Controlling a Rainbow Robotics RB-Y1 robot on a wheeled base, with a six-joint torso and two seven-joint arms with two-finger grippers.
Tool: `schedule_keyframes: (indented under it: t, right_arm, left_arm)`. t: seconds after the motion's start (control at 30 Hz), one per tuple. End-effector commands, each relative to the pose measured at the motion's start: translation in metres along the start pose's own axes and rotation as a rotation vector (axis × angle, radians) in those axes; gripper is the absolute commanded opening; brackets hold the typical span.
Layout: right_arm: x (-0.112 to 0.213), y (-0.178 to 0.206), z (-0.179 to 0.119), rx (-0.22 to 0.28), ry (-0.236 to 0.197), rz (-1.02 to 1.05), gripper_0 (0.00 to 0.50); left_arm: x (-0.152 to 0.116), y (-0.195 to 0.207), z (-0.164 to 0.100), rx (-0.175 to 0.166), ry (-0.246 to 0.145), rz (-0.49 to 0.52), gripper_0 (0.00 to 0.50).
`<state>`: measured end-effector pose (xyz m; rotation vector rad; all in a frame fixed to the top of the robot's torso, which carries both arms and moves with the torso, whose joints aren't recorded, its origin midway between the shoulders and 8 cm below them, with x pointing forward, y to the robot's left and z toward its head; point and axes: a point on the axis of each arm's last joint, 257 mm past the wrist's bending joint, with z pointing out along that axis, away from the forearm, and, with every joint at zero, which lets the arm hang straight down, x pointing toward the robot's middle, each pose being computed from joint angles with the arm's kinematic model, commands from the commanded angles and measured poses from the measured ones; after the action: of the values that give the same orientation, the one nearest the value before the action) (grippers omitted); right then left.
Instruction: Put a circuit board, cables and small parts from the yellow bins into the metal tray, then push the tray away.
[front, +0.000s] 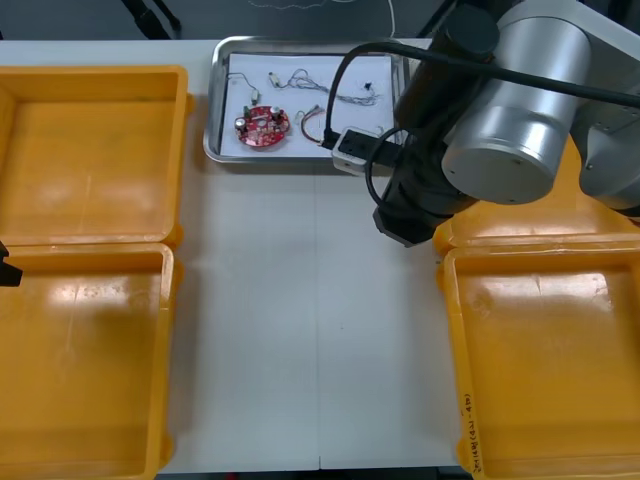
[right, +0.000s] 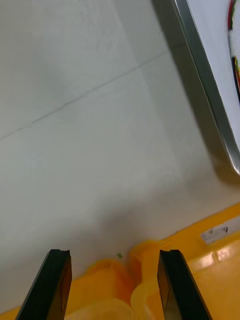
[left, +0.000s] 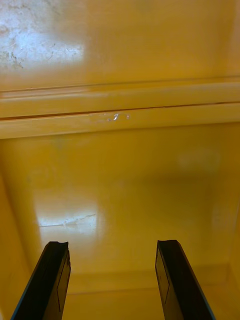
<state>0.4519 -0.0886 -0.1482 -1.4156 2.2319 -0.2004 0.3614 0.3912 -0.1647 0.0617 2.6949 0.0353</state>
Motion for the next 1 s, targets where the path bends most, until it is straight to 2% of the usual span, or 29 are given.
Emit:
schedule_keyframes:
  t: [0.03,0.57,0.77,1.0]
  right_arm:
    - [0.028,-0.01,-0.019,0.036,0.006,0.079,0.5]
    - [0.103,-0.01,-0.032,0.017,0.036,0.364,0.5]
    - [0.127,-0.013,-0.035,0.027,0.045,0.446,0.5]
    - [0.157,-0.015,-0.035,0.036,0.074,0.537,0.5]
  left_arm:
    - [0.001,0.005,-0.006,-0.016,-0.018,0.07,0.5]
    - [0.001,0.005,-0.006,-0.016,-0.018,0.07,0.5]
    - [0.001,0.005,-0.006,-0.016,-0.018,0.07,0.5]
    - [0.001,0.005,-0.006,-0.016,-0.018,0.07,0.5]
